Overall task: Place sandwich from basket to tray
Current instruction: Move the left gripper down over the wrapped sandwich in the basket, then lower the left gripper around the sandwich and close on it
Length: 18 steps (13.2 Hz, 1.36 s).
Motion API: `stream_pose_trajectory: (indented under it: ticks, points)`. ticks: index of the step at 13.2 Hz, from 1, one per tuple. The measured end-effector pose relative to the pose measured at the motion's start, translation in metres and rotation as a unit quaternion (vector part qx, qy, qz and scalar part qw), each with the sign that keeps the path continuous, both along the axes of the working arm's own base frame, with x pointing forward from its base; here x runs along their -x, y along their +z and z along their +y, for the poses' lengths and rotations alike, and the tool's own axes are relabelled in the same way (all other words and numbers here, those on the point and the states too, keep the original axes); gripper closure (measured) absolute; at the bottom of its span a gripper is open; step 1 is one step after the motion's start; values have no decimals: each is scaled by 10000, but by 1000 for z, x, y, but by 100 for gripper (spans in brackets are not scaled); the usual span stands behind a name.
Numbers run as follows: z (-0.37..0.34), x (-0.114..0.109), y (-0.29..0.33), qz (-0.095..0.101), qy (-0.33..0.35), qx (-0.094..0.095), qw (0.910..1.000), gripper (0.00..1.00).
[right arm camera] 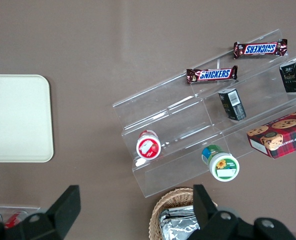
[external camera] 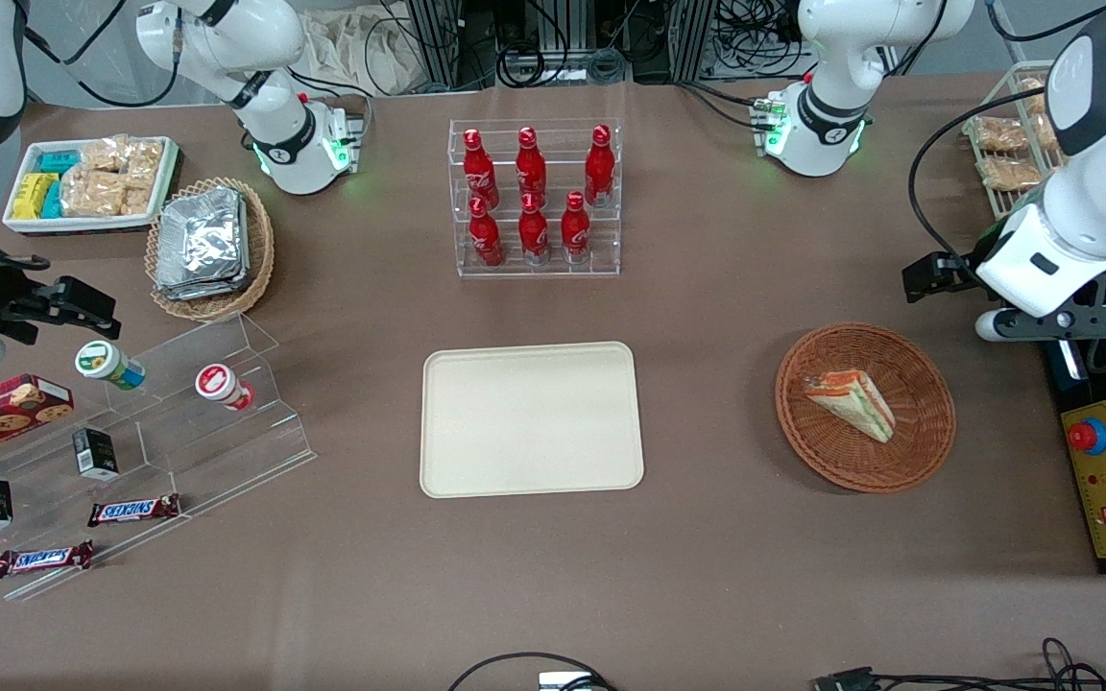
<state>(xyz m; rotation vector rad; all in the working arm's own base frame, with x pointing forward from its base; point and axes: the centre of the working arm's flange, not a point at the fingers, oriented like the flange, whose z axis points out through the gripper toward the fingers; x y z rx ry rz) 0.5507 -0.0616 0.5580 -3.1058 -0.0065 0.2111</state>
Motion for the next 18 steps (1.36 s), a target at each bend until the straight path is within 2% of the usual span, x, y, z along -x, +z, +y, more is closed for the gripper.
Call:
stream_pose_trajectory:
  ticks: [2,5,6,8,10,12,14,16,18]
  points:
    - [8,-1,-1,10,207,-21,9998,0]
    - [27,-4,-10,98,1108,-106,9937,0]
    - [28,-6,-16,169,1527,-128,9881,0]
    - [24,-12,-39,391,2393,-185,9700,0]
    - [20,-21,-68,653,2951,-276,9528,0]
    - [18,-30,-102,900,3160,-383,9437,0]
    - [18,-38,-134,1046,3214,-445,9401,0]
    - [18,-45,-162,1080,3243,-461,9387,0]
    - [20,-47,-187,1031,3286,-447,9378,0]
